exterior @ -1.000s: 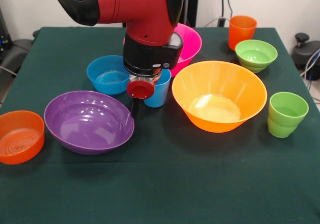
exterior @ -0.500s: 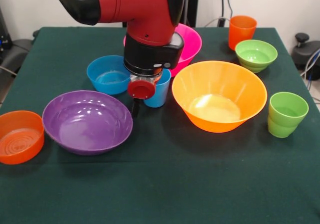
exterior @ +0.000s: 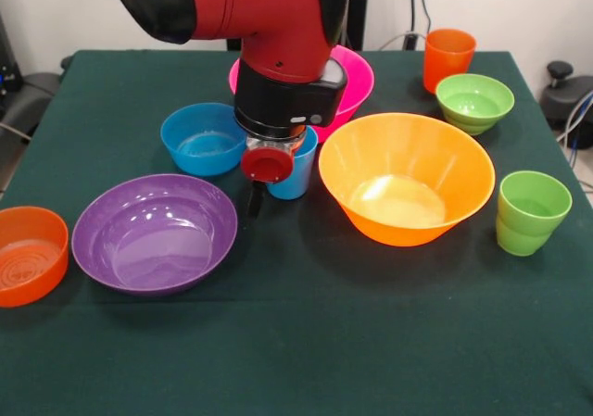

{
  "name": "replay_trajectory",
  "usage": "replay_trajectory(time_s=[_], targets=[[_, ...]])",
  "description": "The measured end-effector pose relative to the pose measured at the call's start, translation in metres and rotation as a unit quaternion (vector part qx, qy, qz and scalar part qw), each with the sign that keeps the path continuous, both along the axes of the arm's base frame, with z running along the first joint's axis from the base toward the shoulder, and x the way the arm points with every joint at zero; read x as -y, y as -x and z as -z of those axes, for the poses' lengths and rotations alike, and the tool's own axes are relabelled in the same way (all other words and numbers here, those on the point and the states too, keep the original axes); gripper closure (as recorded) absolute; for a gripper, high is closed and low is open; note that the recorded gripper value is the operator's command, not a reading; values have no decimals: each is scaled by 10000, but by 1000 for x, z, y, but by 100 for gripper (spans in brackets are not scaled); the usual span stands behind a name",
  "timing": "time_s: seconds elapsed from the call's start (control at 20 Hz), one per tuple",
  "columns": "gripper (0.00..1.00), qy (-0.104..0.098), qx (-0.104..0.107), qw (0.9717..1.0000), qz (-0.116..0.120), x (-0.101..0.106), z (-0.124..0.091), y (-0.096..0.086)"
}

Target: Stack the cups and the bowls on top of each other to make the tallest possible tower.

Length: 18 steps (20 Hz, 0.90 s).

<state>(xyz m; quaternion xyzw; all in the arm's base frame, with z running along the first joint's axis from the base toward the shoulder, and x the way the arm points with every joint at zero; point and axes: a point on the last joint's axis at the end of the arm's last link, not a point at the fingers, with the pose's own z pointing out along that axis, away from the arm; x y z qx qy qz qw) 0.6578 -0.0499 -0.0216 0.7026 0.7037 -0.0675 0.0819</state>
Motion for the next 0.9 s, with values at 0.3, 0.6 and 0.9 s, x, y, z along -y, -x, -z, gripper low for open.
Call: replay_trajectory(time_s=[0.3, 0.6, 0.9], targets=[[0, 165, 110, 9998, -47, 5, -17, -6], [0, 304, 259, 9992, -55, 13, -38, -14], [0, 335, 307, 9990, -40, 16, -43, -18]])
